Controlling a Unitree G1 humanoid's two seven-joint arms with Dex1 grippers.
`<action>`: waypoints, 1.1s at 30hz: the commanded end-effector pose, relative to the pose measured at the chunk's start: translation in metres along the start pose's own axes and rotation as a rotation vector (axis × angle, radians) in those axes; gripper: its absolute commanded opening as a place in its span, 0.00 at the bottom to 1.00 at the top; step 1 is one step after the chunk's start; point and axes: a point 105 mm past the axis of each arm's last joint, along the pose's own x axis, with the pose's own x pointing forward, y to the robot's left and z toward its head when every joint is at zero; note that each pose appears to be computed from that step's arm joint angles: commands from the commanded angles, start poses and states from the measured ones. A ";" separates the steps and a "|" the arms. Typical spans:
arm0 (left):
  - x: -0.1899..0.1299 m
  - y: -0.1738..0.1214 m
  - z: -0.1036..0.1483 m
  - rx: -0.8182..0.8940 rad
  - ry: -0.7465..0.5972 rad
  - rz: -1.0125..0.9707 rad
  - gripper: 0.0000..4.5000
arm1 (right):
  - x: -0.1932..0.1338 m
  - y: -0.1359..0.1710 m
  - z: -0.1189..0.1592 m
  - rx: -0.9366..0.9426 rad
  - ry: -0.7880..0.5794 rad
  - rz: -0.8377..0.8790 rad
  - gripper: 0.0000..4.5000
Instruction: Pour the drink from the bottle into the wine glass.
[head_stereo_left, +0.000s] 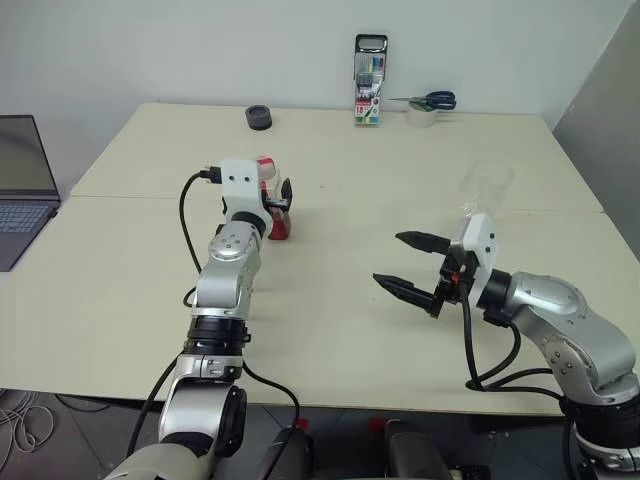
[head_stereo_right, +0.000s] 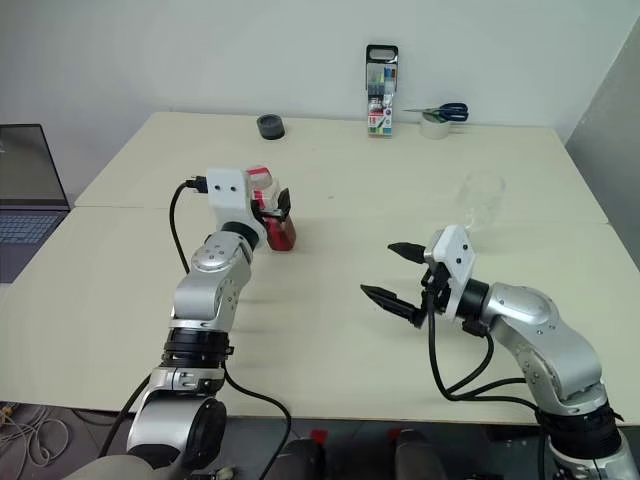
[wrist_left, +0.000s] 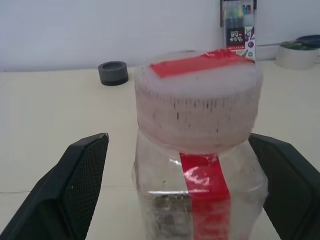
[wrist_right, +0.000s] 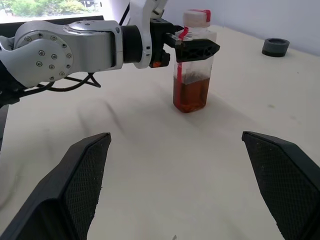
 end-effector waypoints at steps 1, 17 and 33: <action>0.002 0.001 0.014 -0.004 -0.037 0.006 0.99 | -0.002 -0.002 0.013 -0.028 -0.036 0.002 1.00; 0.004 0.000 0.014 0.007 -0.030 -0.009 0.43 | 0.000 -0.004 0.018 -0.030 -0.046 -0.018 1.00; -0.020 -0.033 0.025 0.009 -0.118 -0.391 0.43 | -0.005 -0.006 0.024 -0.065 -0.046 -0.063 1.00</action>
